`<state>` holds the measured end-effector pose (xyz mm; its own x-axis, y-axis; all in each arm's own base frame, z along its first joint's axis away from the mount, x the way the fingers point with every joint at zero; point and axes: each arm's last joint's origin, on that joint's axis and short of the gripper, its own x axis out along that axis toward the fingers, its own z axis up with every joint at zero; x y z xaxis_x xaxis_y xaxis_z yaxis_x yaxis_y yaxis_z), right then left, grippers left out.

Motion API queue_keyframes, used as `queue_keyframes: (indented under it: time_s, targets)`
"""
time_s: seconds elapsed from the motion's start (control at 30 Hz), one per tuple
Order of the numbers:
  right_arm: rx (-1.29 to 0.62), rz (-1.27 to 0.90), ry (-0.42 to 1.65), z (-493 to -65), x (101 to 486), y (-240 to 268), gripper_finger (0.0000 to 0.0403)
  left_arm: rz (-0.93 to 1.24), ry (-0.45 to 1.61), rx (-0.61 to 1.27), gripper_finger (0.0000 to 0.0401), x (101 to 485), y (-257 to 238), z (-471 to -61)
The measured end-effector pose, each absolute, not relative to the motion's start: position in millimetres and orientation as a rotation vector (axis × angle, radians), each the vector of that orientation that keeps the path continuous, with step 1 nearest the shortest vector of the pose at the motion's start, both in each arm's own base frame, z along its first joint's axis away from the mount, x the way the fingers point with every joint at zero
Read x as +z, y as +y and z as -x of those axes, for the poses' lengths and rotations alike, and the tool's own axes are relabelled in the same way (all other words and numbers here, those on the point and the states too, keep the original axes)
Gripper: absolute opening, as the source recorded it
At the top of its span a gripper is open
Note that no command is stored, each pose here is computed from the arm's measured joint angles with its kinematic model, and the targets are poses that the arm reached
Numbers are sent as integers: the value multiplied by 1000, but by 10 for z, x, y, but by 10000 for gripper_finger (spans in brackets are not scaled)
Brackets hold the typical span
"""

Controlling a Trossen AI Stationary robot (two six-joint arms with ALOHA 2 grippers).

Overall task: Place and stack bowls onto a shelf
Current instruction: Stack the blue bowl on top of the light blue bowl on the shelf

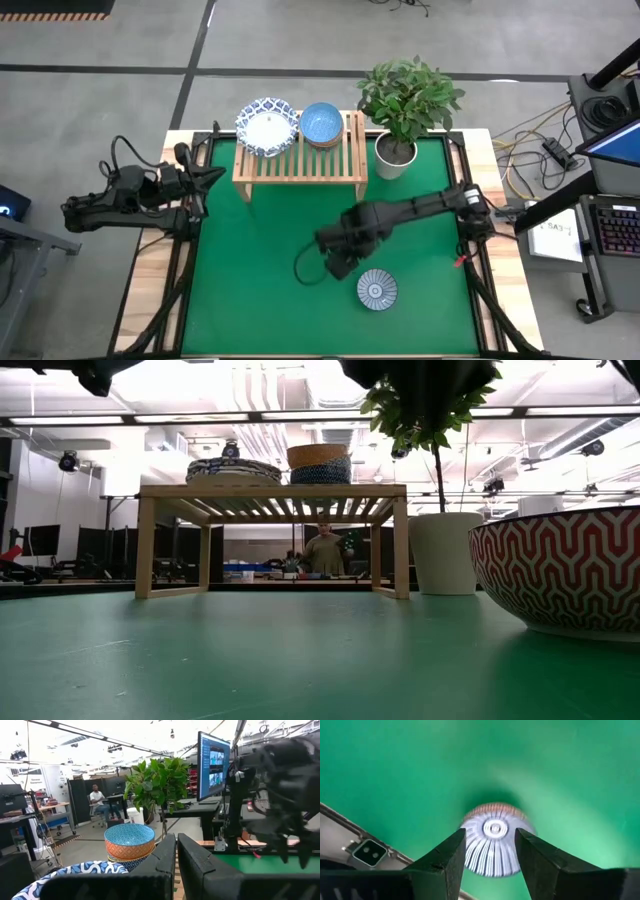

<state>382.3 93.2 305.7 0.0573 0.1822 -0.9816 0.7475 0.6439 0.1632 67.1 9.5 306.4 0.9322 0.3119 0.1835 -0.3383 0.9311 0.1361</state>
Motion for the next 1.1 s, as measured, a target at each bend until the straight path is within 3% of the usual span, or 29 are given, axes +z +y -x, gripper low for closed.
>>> queue_keyframes:
  time_s: [0.3,0.5,1.1]
  targets:
    - [-598,-956,1491,-3717,2767,1530,160,-101,-211,314,2,3118,90,-653]
    - [-630,-980,1419,-3647,2614,1850,153,-57,-258,79,2,3165,25,-645]
    - [-655,-878,1334,-3600,2160,1912,127,-9,-250,21,2,3127,10,-666]
